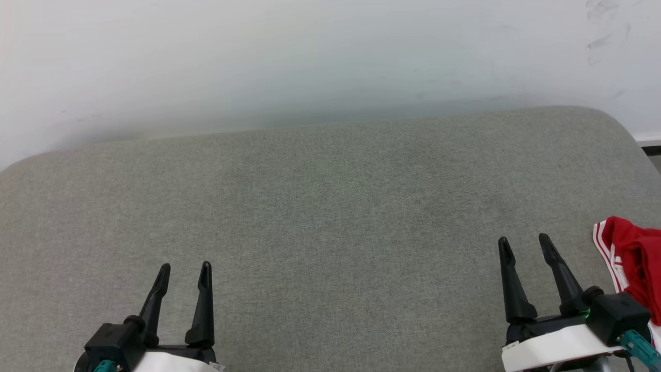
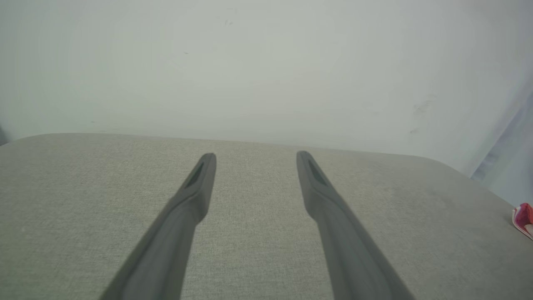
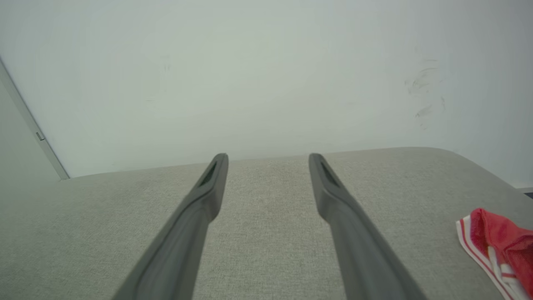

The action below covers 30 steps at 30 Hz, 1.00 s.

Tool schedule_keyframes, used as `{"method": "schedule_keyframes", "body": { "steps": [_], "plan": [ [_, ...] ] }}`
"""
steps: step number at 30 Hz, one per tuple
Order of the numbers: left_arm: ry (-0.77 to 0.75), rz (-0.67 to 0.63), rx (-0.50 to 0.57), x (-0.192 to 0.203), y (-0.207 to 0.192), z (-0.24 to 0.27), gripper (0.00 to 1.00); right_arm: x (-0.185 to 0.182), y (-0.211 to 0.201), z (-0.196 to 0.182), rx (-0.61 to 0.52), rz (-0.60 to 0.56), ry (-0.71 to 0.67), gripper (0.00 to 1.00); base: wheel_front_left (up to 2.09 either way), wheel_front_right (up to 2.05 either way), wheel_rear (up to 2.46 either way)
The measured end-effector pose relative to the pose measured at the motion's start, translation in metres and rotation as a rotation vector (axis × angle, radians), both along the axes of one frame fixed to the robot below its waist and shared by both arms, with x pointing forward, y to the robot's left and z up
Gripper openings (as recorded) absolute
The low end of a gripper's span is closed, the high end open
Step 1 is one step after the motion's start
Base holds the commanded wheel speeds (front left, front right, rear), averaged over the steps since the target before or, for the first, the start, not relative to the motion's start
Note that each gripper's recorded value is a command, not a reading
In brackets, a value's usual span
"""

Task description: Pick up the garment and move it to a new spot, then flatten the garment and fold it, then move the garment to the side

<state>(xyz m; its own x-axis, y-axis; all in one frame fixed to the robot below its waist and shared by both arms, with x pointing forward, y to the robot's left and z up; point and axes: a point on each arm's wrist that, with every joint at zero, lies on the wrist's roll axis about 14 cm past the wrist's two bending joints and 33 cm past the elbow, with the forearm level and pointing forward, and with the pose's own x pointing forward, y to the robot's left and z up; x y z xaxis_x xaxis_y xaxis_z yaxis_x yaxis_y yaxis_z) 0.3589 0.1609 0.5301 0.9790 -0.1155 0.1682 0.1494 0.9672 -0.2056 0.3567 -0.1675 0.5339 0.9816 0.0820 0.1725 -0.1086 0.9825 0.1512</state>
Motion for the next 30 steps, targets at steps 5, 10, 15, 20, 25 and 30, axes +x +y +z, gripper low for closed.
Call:
{"method": "schedule_keyframes", "body": {
  "steps": [5,10,15,20,25,30],
  "plan": [
    [0.002,0.011,-0.001,-0.001,0.003,-0.001,1.0,-0.001,0.001,0.002,0.01,0.003,-0.009,1.0,0.0,0.0,0.0],
    [0.001,0.018,-0.006,-0.002,0.004,0.0,1.0,-0.001,0.004,0.003,0.018,0.013,-0.012,1.0,0.0,0.0,0.0],
    [0.041,0.019,-0.008,-0.005,0.004,-0.012,0.0,-0.003,0.007,-0.009,0.019,0.021,0.029,0.0,0.0,0.0,0.0],
    [0.086,0.028,-0.074,-0.007,0.006,-0.023,0.0,-0.006,0.005,-0.019,0.086,0.014,0.069,0.0,0.0,0.0,0.0],
    [0.116,0.038,-0.162,-0.006,0.01,-0.027,0.0,-0.005,0.0,-0.023,0.182,0.003,0.095,0.0,0.0,0.0,0.0],
    [0.133,0.045,-0.246,-0.003,0.013,-0.028,0.0,-0.004,-0.004,-0.027,0.268,-0.007,0.117,0.0,0.0,0.0,0.0]
  ]
}}
